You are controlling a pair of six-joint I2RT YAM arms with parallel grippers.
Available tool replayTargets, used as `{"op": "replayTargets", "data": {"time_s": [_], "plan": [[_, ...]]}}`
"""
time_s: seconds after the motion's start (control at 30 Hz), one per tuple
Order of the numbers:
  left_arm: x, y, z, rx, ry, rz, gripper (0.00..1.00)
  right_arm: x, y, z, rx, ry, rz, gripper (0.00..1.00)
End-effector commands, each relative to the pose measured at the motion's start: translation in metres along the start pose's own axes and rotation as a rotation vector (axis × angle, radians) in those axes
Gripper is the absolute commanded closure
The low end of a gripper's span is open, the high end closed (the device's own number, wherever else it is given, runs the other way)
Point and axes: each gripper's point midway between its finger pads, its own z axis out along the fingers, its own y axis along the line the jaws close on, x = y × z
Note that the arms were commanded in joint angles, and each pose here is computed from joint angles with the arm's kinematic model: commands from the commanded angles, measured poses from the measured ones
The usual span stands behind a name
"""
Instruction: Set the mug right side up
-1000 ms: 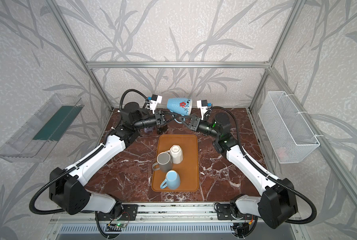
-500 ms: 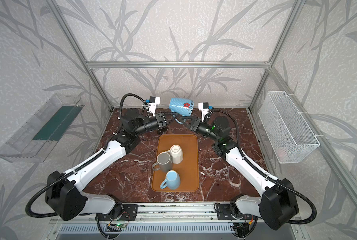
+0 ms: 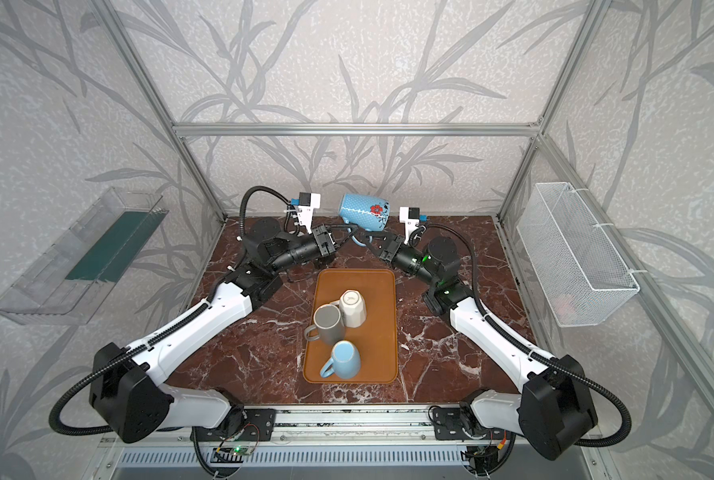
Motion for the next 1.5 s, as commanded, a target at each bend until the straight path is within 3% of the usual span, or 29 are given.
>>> {"op": "replayTargets", "data": {"time_s": [0.0,0.27,0.33,0.4,0.57,0.77,0.83,1.47], "plan": [[0.013,0.011,-0.001,-0.035,0.036,0.06,1.0,-0.021,0.07,-0.011,-0.212,-0.092,-0.074,0.79],[0.016,0.013,0.002,-0.023,0.045,0.043,1.0,-0.022,0.079,-0.012,-0.268,-0.098,-0.073,0.78],[0.017,0.012,0.003,-0.019,0.05,0.04,1.0,-0.022,0.081,-0.012,-0.288,-0.097,-0.074,0.93],[0.017,0.014,0.004,-0.023,0.052,0.04,1.0,-0.022,0.082,-0.012,-0.289,-0.093,-0.075,1.0],[0.019,0.017,0.003,-0.048,0.067,0.052,1.0,-0.02,0.081,-0.014,-0.261,-0.09,-0.103,1.0],[0.021,0.025,0.0,-0.096,0.08,0.049,0.73,-0.016,0.078,-0.019,-0.212,-0.082,-0.143,1.0],[0.022,0.028,0.0,-0.104,0.09,0.044,0.69,-0.014,0.074,-0.019,-0.199,-0.081,-0.145,1.0],[0.039,0.078,-0.015,-0.275,0.181,0.029,0.66,-0.003,0.016,-0.022,-0.046,-0.06,-0.103,1.0]]}}
